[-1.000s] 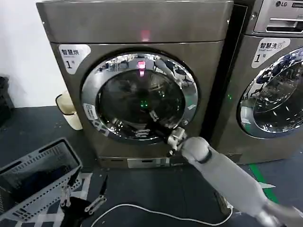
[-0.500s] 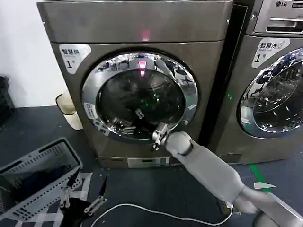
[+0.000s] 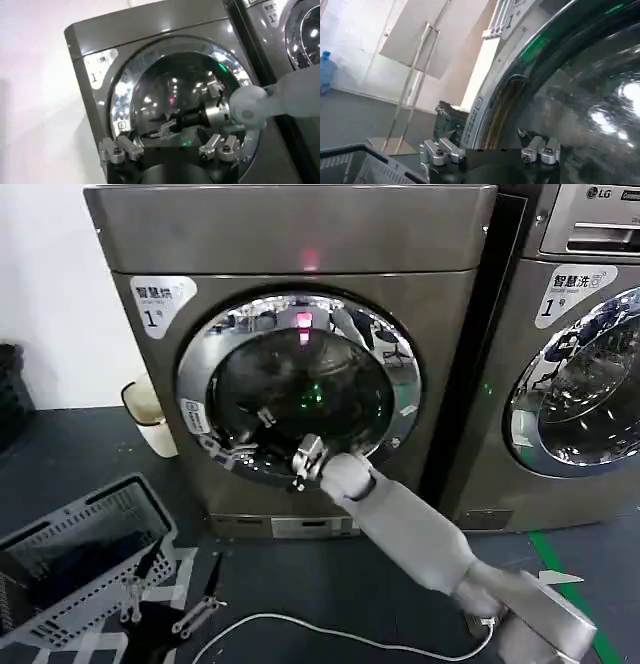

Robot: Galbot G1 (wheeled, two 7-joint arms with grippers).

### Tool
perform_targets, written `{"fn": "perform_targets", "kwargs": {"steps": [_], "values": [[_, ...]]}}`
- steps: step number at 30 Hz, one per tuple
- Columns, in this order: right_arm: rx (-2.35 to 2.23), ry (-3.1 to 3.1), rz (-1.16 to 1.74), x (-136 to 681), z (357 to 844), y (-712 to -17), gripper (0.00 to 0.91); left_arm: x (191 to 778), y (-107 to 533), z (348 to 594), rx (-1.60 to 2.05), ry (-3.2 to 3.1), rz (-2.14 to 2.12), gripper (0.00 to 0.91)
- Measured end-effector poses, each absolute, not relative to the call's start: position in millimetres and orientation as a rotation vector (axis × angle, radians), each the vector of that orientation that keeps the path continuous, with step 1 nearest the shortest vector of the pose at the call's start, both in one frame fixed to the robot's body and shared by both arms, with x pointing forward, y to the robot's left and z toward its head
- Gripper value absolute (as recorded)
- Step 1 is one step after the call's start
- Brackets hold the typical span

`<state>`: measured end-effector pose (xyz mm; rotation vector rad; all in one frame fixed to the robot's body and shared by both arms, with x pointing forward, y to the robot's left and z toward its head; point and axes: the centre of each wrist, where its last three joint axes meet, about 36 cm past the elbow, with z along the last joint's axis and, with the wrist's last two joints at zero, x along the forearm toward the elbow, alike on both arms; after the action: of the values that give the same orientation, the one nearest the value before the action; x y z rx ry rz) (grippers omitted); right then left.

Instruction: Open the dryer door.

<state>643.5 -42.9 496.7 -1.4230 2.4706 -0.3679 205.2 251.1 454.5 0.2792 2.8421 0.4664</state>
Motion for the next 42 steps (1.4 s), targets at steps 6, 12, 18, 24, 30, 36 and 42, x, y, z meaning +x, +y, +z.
{"fn": "perform_targets", "kwargs": {"steps": [6, 12, 18, 24, 30, 36, 42], "values": [[-1.468, 2.455, -0.372, 649.2, 497.5, -30.7, 0.907, 204.6, 252.1, 455.4, 0.273, 2.842, 0.47, 0.907], [-1.52, 2.426, -0.372, 654.5, 498.5, -19.9, 0.907, 203.7, 252.5, 456.8, 0.265, 2.842, 0.47, 0.907], [-1.609, 2.366, -0.372, 657.8, 498.6, -11.8, 0.907, 202.8, 254.6, 458.1, 0.251, 2.842, 0.476, 0.907], [-1.732, 2.276, -0.362, 657.3, 499.2, -13.4, 0.907, 203.1, 257.2, 458.9, 0.24, 2.843, 0.478, 0.907], [-1.801, 2.218, -0.361, 651.1, 493.8, -20.3, 0.907, 205.4, 261.9, 458.5, 0.228, 2.843, 0.481, 0.907], [-1.918, 2.097, -0.324, 635.6, 487.3, -38.4, 0.907, 213.8, 279.6, 459.9, 0.186, 2.883, 0.431, 0.907], [-2.022, 1.926, -0.362, 626.5, 481.9, -79.1, 0.907, 226.2, 319.8, 477.1, 0.049, 2.924, 0.382, 0.907]]}}
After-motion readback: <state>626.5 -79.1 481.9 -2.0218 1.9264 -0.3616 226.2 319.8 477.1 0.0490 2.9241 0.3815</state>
